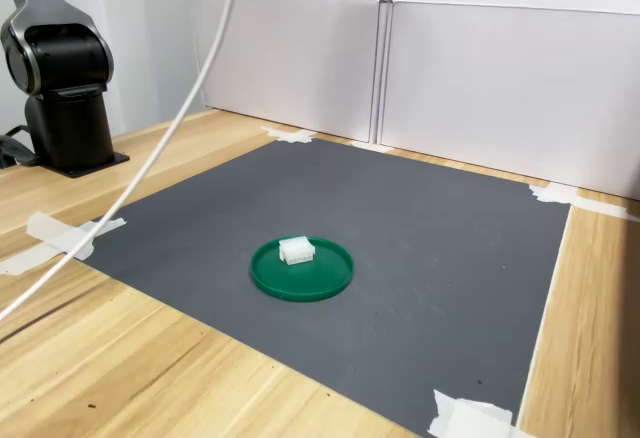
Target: Grasp a white terminal and put it in the green lid.
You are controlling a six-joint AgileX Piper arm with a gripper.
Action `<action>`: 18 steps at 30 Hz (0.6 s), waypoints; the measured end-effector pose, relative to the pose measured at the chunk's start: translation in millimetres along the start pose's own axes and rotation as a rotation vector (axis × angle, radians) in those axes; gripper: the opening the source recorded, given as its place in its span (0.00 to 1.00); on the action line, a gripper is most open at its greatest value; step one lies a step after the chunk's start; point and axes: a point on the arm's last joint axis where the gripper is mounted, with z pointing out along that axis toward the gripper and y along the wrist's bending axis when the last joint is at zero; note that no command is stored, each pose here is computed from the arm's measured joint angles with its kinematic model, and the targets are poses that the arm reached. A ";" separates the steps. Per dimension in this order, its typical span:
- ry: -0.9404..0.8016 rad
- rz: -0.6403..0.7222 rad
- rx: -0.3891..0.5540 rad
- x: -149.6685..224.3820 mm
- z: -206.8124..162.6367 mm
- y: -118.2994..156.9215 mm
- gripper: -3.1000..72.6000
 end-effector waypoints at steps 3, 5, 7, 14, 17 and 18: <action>-0.015 0.063 -0.021 17.1 -18.6 14.3 0.02; -0.037 0.097 -0.039 31.2 -30.5 25.2 0.02; -0.065 0.138 -0.049 44.4 -42.3 33.1 0.02; -0.183 0.317 -0.032 101.2 -83.4 50.8 0.02; -0.177 0.352 -0.034 135.5 -88.4 61.0 0.02; -0.165 0.353 -0.034 147.5 -87.8 64.4 0.02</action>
